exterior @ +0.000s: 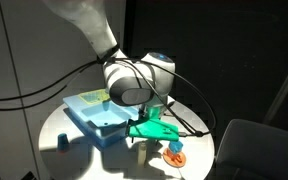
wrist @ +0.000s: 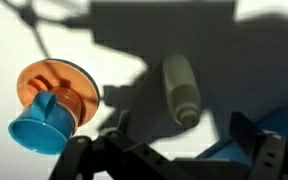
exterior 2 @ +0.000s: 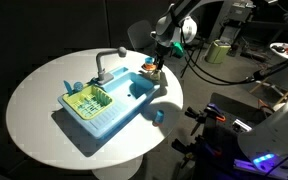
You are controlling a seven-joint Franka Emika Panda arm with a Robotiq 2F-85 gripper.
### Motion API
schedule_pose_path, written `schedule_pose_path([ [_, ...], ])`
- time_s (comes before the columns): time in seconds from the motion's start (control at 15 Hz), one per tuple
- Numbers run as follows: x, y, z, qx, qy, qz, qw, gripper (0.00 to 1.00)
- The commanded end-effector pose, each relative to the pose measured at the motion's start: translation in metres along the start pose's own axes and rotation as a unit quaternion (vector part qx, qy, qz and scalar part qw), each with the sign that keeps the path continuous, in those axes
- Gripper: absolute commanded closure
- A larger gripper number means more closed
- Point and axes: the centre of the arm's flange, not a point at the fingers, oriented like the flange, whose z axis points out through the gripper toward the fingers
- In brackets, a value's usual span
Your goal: Pick up the detergent and put it on the table
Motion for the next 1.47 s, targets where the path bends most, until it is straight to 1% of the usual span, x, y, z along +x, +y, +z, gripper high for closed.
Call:
schedule_pose_path([
  [0.0, 0.008, -0.008, -0.023, -0.015, 0.011, -0.003, 0.9998, 0.0],
  [0.6, 0.034, -0.028, -0.058, -0.029, 0.035, -0.001, 0.999, 0.0],
  [0.8, 0.046, -0.037, -0.072, -0.03, 0.045, 0.015, 0.9984, 0.0],
  [1.0, 0.059, -0.047, -0.087, -0.033, 0.049, 0.057, 0.9966, 0.0],
  [1.13, 0.068, -0.052, -0.095, -0.036, 0.052, 0.092, 0.9937, 0.0],
  [1.27, 0.075, -0.057, -0.102, -0.039, 0.054, 0.136, 0.9884, 0.0],
  [1.4, 0.081, -0.062, -0.109, -0.037, 0.047, 0.177, 0.9824, 0.0],
])
